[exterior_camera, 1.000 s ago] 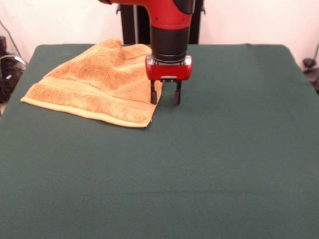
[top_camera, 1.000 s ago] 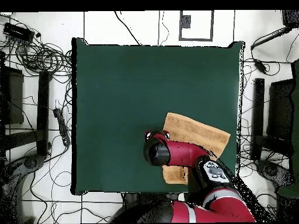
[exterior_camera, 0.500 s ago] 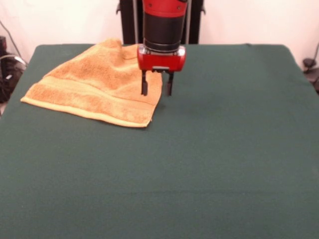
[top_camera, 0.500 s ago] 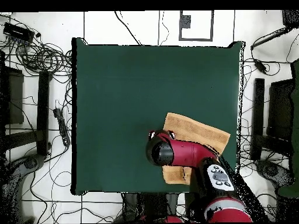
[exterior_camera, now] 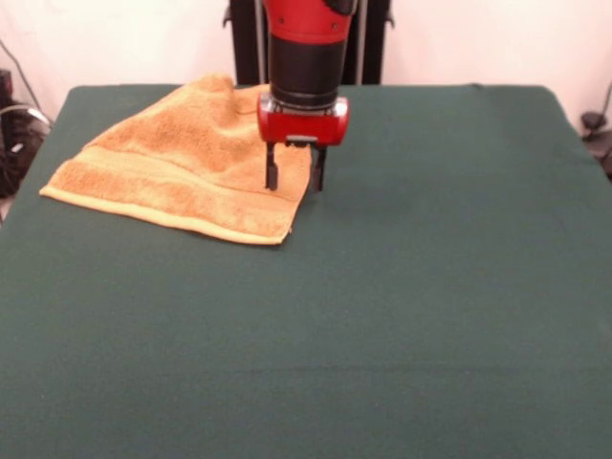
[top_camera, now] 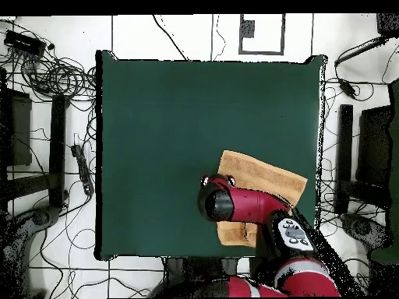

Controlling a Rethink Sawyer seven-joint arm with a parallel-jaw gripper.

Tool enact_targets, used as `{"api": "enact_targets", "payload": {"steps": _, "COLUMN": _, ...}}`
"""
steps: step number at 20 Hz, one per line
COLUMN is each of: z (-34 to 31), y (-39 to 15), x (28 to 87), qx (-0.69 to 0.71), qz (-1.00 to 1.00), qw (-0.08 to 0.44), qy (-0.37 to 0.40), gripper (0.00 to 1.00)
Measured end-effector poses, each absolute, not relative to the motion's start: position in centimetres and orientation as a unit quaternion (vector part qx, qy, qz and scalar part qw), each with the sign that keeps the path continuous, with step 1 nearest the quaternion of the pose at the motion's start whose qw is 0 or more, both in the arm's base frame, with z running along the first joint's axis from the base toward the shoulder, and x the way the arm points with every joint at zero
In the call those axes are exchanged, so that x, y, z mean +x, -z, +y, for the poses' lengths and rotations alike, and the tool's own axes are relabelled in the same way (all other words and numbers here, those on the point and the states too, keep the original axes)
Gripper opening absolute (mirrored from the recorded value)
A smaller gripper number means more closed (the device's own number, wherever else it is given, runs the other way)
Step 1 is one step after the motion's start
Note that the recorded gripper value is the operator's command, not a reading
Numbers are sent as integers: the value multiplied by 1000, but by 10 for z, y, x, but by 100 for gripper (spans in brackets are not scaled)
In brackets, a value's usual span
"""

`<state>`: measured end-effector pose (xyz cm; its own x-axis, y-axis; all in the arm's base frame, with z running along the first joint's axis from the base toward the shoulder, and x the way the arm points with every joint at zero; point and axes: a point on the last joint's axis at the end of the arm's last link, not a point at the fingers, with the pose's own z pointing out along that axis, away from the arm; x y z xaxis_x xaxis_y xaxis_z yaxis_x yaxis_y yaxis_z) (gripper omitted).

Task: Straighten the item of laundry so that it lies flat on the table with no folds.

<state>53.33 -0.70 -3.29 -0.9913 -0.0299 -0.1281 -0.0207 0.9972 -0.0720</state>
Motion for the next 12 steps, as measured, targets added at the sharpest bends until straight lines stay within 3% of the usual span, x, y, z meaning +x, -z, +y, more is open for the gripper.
{"api": "enact_targets", "payload": {"steps": 8, "z": -8, "y": 46, "x": 528, "qx": -12, "qz": 995, "qw": 89, "qy": 35, "gripper": 100}}
{"api": "enact_targets", "payload": {"steps": 9, "z": -8, "y": 46, "x": 528, "qx": -12, "qz": 995, "qw": 90, "qy": 35, "gripper": 0}}
{"api": "enact_targets", "payload": {"steps": 12, "z": -7, "y": 46, "x": 528, "qx": -12, "qz": 995, "qw": 93, "qy": 35, "gripper": 0}}
